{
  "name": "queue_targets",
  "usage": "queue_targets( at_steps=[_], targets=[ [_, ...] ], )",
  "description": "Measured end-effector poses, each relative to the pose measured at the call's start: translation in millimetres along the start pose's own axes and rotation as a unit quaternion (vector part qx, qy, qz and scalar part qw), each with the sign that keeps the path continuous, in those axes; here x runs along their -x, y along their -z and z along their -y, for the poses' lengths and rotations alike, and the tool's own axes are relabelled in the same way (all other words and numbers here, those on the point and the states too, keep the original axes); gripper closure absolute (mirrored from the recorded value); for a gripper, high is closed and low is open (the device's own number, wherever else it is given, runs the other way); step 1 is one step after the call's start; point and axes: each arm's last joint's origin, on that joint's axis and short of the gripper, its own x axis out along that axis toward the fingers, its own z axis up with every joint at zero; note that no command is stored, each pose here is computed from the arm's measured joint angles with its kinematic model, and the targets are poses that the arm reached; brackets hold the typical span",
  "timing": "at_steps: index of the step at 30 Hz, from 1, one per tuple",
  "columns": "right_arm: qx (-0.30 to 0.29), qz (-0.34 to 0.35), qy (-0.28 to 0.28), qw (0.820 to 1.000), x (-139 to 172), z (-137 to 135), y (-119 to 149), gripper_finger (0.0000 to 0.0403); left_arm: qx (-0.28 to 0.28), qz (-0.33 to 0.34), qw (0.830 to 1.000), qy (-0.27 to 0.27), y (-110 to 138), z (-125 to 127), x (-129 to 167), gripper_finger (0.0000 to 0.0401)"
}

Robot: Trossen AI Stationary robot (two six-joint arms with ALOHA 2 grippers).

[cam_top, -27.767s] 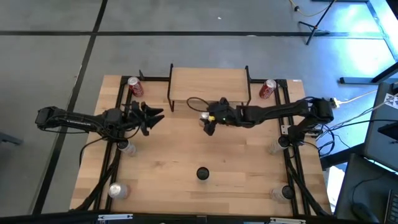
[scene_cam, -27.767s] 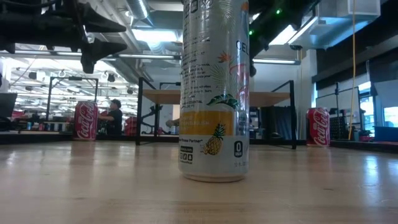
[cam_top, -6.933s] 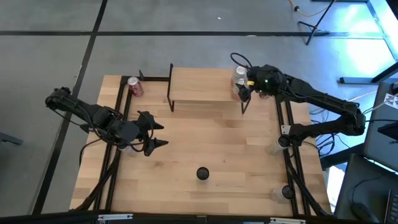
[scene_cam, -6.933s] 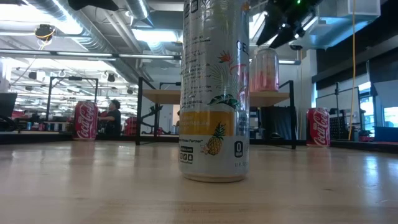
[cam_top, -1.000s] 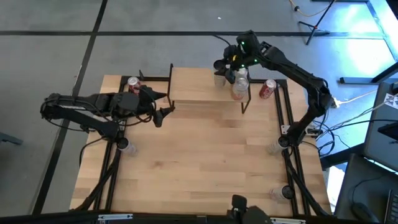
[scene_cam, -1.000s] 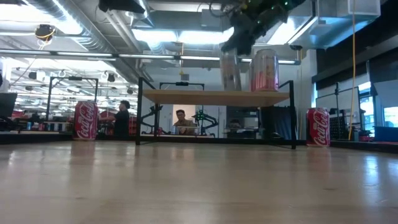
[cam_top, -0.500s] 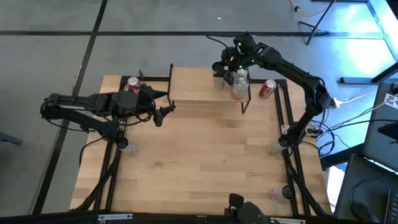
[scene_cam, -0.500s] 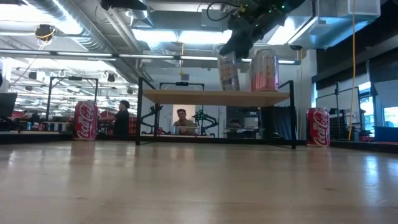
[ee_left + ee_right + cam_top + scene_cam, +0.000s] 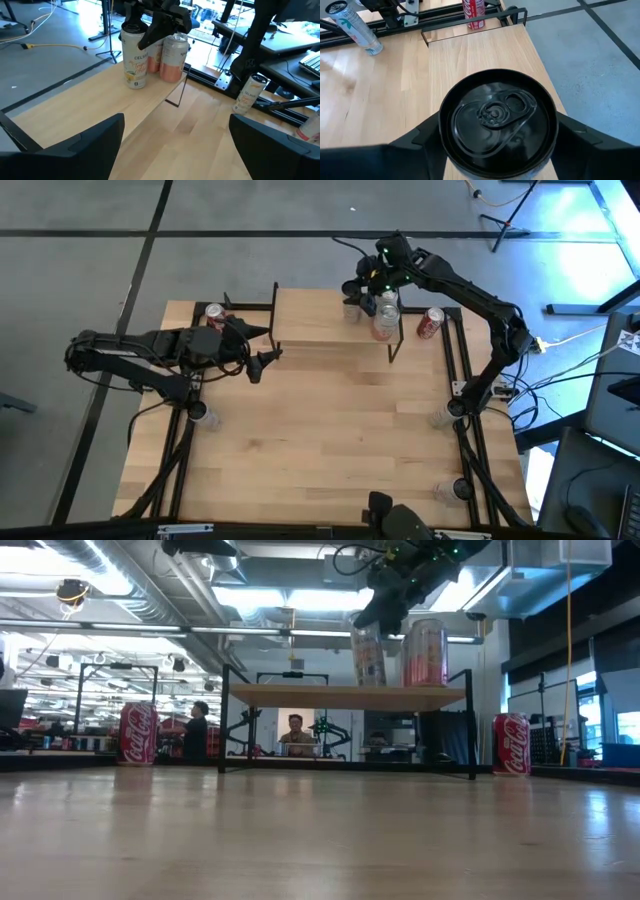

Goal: Place canned beverage on shelf
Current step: Put the bottom center white and yellow soda can on the shelf

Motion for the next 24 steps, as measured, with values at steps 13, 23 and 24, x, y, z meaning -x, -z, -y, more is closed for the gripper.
queue_targets(
  at_steps=[13,23,24],
  targets=[
    [0.004,-0.001,0.002,1.0,-0.3,0.2,0.1,0.012,0.005,-0.002,1.0,0.004,0.1,0.2,0.0,0.0044],
    [-0.021,-0.007,0.012,1.0,0.2,0.5,0.8,0.0119,0.005,-0.002,1.0,0.004,0.1,0.2,0.0,0.0044],
    [-0.021,-0.007,0.012,1.0,0.5,0.1,0.8,0.0119,0.005,-0.002,1.0,0.004,0.1,0.2,0.0,0.0044]
  ],
)
